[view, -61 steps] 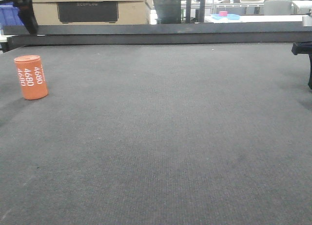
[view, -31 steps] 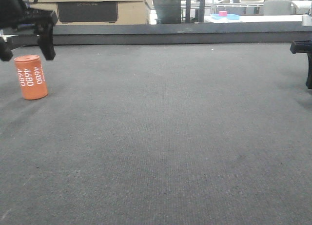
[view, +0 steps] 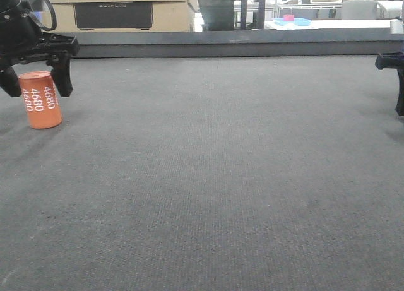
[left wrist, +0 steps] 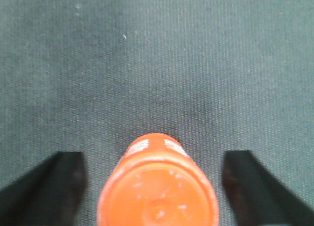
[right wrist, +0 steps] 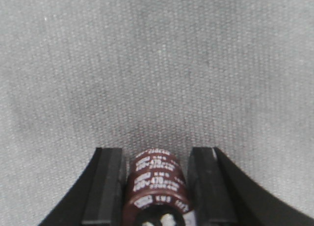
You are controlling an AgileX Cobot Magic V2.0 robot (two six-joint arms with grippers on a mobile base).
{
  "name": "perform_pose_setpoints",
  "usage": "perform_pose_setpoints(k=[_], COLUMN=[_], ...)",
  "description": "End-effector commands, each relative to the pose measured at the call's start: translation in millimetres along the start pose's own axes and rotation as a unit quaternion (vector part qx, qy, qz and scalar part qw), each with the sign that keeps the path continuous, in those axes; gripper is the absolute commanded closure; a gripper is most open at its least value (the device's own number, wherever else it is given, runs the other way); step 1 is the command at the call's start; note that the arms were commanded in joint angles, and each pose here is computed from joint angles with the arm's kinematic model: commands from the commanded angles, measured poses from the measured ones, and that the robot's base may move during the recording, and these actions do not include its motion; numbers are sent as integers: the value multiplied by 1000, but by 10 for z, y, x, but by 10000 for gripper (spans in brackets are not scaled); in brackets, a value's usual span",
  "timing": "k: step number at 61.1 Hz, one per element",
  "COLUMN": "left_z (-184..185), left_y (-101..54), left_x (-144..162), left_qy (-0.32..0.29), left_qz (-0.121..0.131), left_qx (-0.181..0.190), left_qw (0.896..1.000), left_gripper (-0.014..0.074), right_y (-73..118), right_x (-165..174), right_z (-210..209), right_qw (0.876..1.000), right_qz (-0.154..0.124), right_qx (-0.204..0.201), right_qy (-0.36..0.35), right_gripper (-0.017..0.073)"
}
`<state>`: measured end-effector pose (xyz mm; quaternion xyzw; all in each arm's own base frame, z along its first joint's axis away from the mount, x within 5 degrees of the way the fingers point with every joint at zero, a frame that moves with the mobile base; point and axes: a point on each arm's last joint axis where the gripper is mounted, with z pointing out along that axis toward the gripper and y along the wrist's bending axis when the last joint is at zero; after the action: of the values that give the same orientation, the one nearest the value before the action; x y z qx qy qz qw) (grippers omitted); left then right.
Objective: Place cylindrical capacitor in blue bin on shelf
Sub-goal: 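Close left gripper on orange cylinder and lift both held objects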
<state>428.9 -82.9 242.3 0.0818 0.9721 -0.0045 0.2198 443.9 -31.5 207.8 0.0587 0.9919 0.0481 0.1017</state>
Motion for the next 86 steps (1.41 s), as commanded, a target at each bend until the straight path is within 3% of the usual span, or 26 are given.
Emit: perform_pose_setpoints(k=[1, 18, 34, 54, 74, 86], left_z=[-47, -47, -210, -850, -1133, -1280], left_y=[25, 20, 22, 36, 5, 25], left_x=[-33, 12, 9, -96, 132, 476], left_qy=[-10, 14, 8, -123, -239, -315], left_qz=[-6, -4, -7, -3, -32, -35], left_qx=[-2, -4, -1, 6, 41, 41], left_qw=[1000, 1000, 1000, 992, 970, 947], left_gripper=[343, 704, 704, 704, 704, 704], right_y=[-19, 2, 62, 206, 250, 305], right_x=[10, 9, 30, 200, 571, 947], right_z=[-17, -222, -750, -1197, -1164, -1145], right_qw=[1000, 1000, 996, 978, 950, 918], right_qz=[2, -1, -7, -22, -26, -34], right_qx=[-1, -1, -3, -9, -11, -17], right_qy=[8, -16, -92, -208, -311, -394], right_gripper=[721, 721, 721, 721, 721, 721])
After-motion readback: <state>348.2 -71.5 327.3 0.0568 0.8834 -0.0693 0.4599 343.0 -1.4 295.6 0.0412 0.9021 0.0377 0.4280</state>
